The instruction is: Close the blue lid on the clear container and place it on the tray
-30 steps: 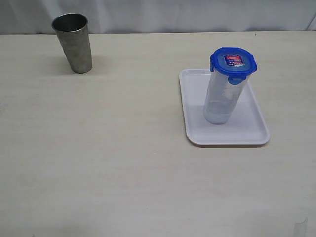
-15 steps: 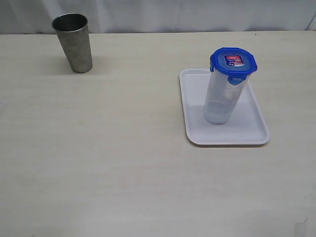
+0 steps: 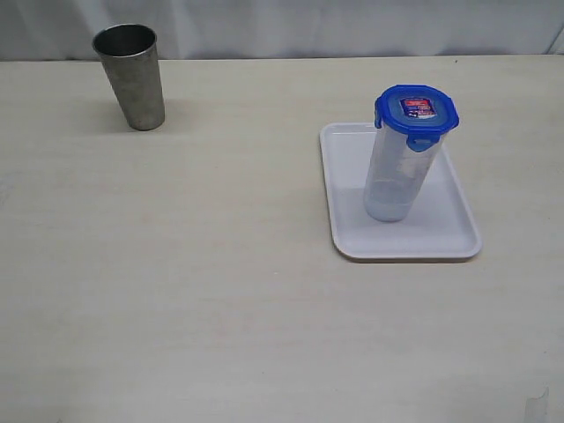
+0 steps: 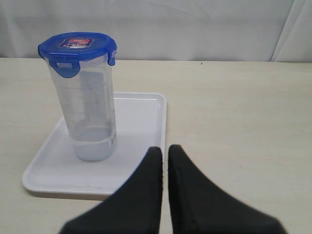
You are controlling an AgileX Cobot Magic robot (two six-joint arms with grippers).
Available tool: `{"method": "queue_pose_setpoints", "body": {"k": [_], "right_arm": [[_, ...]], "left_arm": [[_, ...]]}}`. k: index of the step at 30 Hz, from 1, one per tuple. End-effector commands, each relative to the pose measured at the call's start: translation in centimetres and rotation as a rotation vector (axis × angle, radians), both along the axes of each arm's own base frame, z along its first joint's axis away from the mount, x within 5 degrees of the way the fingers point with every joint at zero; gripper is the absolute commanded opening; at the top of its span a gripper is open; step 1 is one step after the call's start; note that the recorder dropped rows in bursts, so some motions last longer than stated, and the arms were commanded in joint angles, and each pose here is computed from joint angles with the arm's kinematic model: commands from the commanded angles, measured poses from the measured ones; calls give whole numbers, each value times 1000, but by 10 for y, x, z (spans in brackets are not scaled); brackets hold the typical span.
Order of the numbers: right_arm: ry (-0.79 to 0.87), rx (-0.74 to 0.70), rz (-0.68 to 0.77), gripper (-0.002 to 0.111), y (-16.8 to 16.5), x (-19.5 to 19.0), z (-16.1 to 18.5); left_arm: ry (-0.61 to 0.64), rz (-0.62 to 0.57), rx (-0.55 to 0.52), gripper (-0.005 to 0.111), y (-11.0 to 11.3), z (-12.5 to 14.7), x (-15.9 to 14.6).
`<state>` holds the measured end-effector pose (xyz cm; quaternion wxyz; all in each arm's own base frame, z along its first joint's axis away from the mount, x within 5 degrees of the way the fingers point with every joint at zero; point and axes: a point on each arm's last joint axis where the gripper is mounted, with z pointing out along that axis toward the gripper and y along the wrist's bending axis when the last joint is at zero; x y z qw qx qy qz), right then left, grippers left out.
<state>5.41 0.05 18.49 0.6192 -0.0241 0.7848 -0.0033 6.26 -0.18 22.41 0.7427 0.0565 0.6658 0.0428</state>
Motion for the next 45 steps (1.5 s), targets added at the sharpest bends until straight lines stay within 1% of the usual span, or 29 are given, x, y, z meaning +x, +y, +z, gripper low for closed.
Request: {"method": "queue_pose_setpoints", "body": {"k": [1,3,8,17,19,25,28,32,35,45], "right_arm": [[-3,1,-5,4,0,0,-1],[-3,1,-5,4,0,0,-1],[-3,1,-5,4,0,0,-1],[-3,1,-5,4,0,0,-1],[-3,1,-5,4,0,0,-1],[-3,1,-5,4,0,0,-1],[-3,1,-5,4,0,0,-1],[-3,1,-5,4,0,0,-1],[-3,1,-5,4,0,0,-1],[-3,1,-5,4,0,0,-1]], "left_arm": [[-80,4,5,0,0,-1,-5],[-125,3,4,0,0,2,-8],[-113,4,4,0,0,1,-8],[-33,6,-2,0,1,-6,-7],[-1,7,-1,0,1,-9,-7],[165,14,2,0,1,-24,-6],[215,16,3,0,1,-29,-7],[322,20,-3,0,2,-38,-8],[321,23,-47,0,2,-38,-8],[329,24,-38,0,2,-39,-8]]}}
